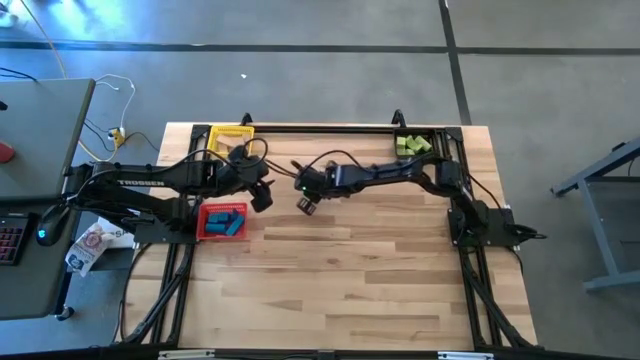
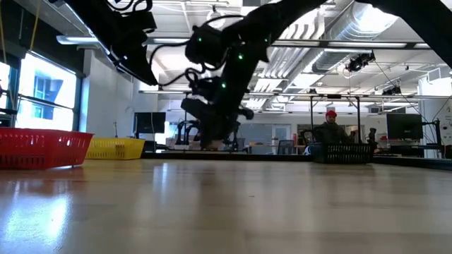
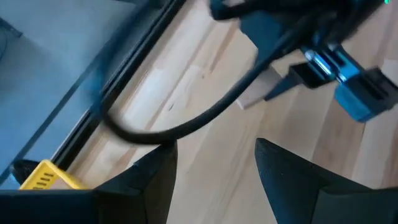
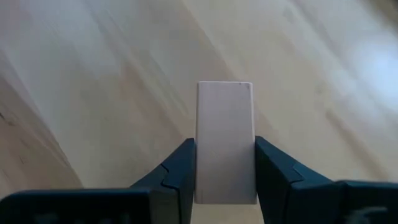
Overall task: Sort & place blocks by color
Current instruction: Put the brown block into the yellow bin
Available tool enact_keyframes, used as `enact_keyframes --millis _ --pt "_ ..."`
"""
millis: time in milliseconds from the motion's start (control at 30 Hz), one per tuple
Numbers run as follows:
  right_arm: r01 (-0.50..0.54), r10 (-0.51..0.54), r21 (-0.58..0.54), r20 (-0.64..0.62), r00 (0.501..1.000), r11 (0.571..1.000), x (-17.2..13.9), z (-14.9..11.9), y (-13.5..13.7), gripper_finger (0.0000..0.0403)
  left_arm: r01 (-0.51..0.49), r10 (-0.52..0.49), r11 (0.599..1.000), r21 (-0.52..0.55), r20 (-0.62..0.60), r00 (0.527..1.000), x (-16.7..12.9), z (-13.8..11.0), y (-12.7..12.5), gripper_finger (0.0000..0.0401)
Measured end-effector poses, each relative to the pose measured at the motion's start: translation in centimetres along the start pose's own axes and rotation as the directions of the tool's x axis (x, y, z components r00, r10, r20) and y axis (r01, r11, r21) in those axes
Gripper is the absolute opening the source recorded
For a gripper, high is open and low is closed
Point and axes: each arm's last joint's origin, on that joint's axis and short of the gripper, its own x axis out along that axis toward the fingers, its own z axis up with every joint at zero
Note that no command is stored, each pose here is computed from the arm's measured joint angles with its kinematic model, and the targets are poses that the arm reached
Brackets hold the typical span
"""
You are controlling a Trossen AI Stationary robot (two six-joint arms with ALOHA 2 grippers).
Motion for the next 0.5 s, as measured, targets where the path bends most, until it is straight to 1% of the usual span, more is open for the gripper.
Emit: enact_keyframes --millis 67,167,267,333,400,500 --pt "0.007 -0.006 -0.05 0.018 1.0 0.999 -0.8 0.8 0.4 0.0104 0.02 -0.02 0.999 0.028 -0.003 1.0 0.0 0.0 0.0 0.0201" --pt "-0.007 0.012 -0.117 0.045 0.999 0.993 -2.1 1.6 1.4 0.0104 0.054 -0.054 0.995 0.081 -0.007 0.999 0.0 0.0 -0.2 0.0201" --pt "-0.007 0.015 -0.174 0.047 0.999 0.985 -3.4 2.2 2.2 0.0105 0.058 -0.057 0.989 0.133 -0.012 0.998 0.0 -0.1 -0.2 0.0201" --pt "0.013 -0.002 -0.206 0.053 0.999 0.978 -4.1 2.4 2.6 0.0105 0.059 -0.056 0.985 0.165 -0.021 0.998 0.0 -0.2 -0.2 0.0201" --pt "0.03 -0.018 -0.238 0.051 0.999 0.971 -4.8 2.5 2.9 0.0105 0.059 -0.056 0.981 0.182 -0.026 0.998 0.0 -0.2 -0.2 0.0201" --pt "0.023 -0.009 -0.276 0.052 0.999 0.961 -5.7 2.5 3.7 0.0106 0.067 -0.061 0.976 0.208 -0.039 0.997 0.0 -0.3 -0.2 0.0201"
